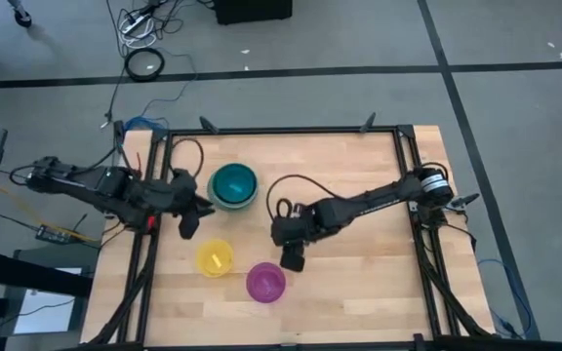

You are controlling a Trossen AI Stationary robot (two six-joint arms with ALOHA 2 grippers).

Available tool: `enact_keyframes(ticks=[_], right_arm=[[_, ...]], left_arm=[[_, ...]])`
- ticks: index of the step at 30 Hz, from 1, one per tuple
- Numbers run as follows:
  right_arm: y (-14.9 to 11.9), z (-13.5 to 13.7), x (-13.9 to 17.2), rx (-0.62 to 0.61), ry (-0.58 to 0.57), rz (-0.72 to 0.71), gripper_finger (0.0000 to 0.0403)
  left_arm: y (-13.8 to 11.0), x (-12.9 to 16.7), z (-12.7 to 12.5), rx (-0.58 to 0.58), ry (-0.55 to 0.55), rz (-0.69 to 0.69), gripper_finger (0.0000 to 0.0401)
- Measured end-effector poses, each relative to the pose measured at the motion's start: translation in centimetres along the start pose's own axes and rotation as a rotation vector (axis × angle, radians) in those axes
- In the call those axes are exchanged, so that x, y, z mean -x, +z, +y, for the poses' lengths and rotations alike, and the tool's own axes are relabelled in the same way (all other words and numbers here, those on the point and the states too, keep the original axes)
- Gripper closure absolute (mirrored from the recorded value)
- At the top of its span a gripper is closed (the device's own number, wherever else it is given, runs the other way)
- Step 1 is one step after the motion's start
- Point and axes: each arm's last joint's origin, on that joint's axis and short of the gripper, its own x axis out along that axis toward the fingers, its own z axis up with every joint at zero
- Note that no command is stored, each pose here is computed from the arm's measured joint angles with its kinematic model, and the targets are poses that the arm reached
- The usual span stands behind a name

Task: Nest bowls inside each other
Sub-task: Stack the purple bowl on top of the blue bowl

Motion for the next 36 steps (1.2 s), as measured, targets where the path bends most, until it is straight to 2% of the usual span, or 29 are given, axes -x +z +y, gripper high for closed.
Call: enact_keyframes(ticks=[4, 6, 11, 19, 28, 36], right_arm=[[-0.2, 0.2, -1.7, -0.052, 0.239, 0.023, 0.0245], [-0.1, 0.2, -2.1, -0.07, 0.288, 0.008, 0.0248], [-0.3, -0.2, -2.5, -0.084, 0.236, 0.004, 0.0249], [-1.3, -0.2, -3.3, -0.112, 0.205, 0.026, 0.0251], [-2.0, 0.8, -4.1, -0.11, 0.254, -0.025, 0.0251], [-2.3, 0.7, -5.1, -0.117, 0.263, -0.043, 0.0252]], left_arm=[[-0.7, -0.3, -1.0, -0.001, -0.038, 0.043, 0.0284], [-1.0, -0.5, -1.5, 0.001, -0.05, 0.066, 0.0284], [-1.9, -1.3, -2.7, -0.008, -0.055, 0.122, 0.0284], [-3.0, -3.1, -4.0, -0.039, 0.009, 0.161, 0.0284], [-3.4, -4.4, -4.5, -0.058, 0.095, 0.141, 0.0284], [-3.2, -4.4, -4.4, -0.059, 0.129, 0.085, 0.0284]])
